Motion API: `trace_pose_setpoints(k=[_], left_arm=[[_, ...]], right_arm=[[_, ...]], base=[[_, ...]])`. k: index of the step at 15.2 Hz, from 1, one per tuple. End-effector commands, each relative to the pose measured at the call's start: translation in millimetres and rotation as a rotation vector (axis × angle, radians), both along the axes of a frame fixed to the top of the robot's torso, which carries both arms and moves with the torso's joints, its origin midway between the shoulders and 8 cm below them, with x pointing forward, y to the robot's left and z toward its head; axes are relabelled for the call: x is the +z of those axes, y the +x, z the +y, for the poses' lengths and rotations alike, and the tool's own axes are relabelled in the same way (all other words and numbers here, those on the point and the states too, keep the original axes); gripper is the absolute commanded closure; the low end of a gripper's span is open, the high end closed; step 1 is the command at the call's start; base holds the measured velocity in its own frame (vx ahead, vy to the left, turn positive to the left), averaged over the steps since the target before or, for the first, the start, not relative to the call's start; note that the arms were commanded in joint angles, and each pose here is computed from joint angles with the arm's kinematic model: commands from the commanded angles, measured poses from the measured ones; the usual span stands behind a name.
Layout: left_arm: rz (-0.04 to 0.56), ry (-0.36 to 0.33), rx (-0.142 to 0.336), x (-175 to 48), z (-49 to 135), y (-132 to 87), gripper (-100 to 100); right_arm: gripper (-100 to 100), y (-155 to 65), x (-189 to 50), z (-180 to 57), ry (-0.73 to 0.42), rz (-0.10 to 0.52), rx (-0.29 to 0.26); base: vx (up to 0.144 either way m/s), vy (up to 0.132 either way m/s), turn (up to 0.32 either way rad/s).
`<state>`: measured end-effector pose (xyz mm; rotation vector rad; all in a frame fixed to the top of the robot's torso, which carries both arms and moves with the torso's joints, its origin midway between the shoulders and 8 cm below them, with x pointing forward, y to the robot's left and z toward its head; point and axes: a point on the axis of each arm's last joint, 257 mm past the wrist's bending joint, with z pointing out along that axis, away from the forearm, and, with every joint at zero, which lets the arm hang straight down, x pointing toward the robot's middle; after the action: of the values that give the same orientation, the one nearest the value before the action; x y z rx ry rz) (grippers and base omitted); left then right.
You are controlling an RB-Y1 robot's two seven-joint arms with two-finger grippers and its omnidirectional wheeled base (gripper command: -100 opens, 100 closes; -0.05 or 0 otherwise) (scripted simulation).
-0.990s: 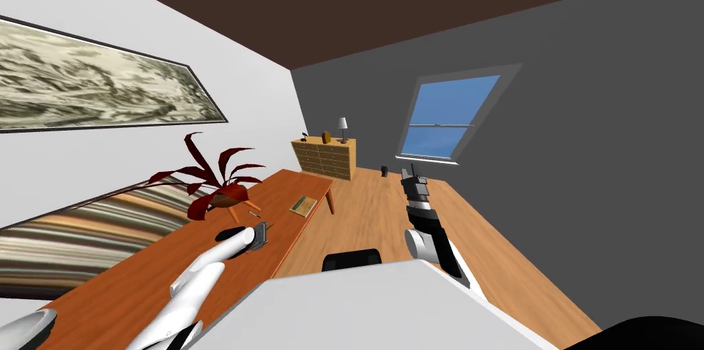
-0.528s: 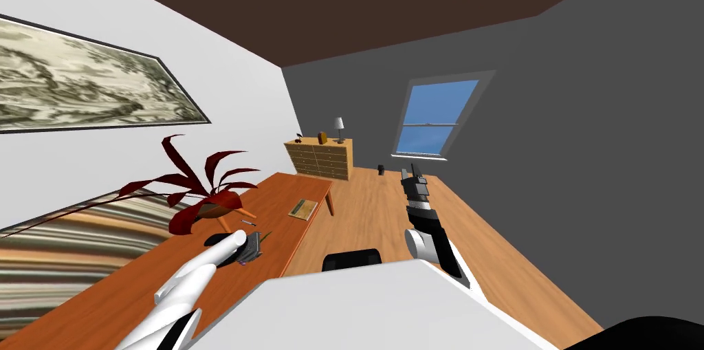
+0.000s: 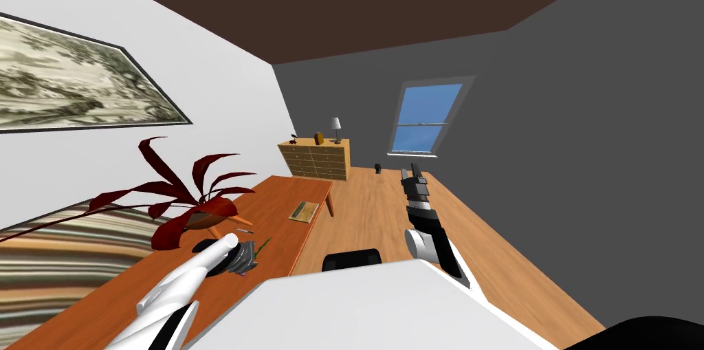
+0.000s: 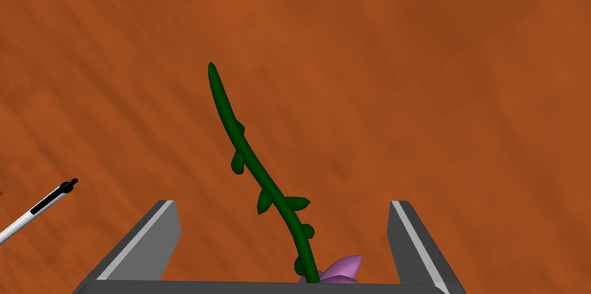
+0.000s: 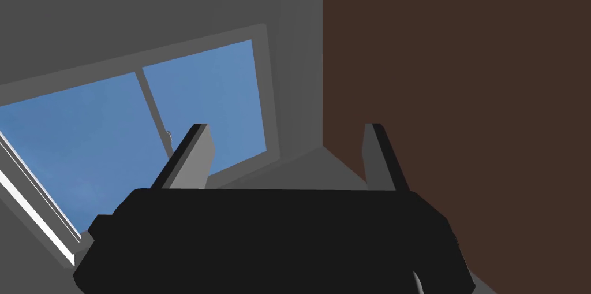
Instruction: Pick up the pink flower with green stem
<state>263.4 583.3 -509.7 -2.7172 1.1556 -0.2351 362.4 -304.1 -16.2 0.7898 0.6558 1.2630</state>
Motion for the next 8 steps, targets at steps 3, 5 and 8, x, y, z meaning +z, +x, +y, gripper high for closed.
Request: trace_pose_setpoints(k=[3,5,8], left_arm=[[0.025,-0.042,0.033,-3.3,-2.8,-11.4,-100],[0.021,-0.030,0.025,-13.5,-11.2,-10.1,-100],[0.021,-0.028,0.024,-24.1,-20.2,-11.1,-100]], right_arm=[[0,0.0,0.0,0.0,0.000,0.000,0.000],[0,0.0,0.0,0.0,0.000,0.000,0.000],[0,0.0,0.0,0.0,0.000,0.000,0.000]], base=[[-0.006,0.060,-0.056],[0.005,0.037,-0.012],[0.025,0.057,0.003]])
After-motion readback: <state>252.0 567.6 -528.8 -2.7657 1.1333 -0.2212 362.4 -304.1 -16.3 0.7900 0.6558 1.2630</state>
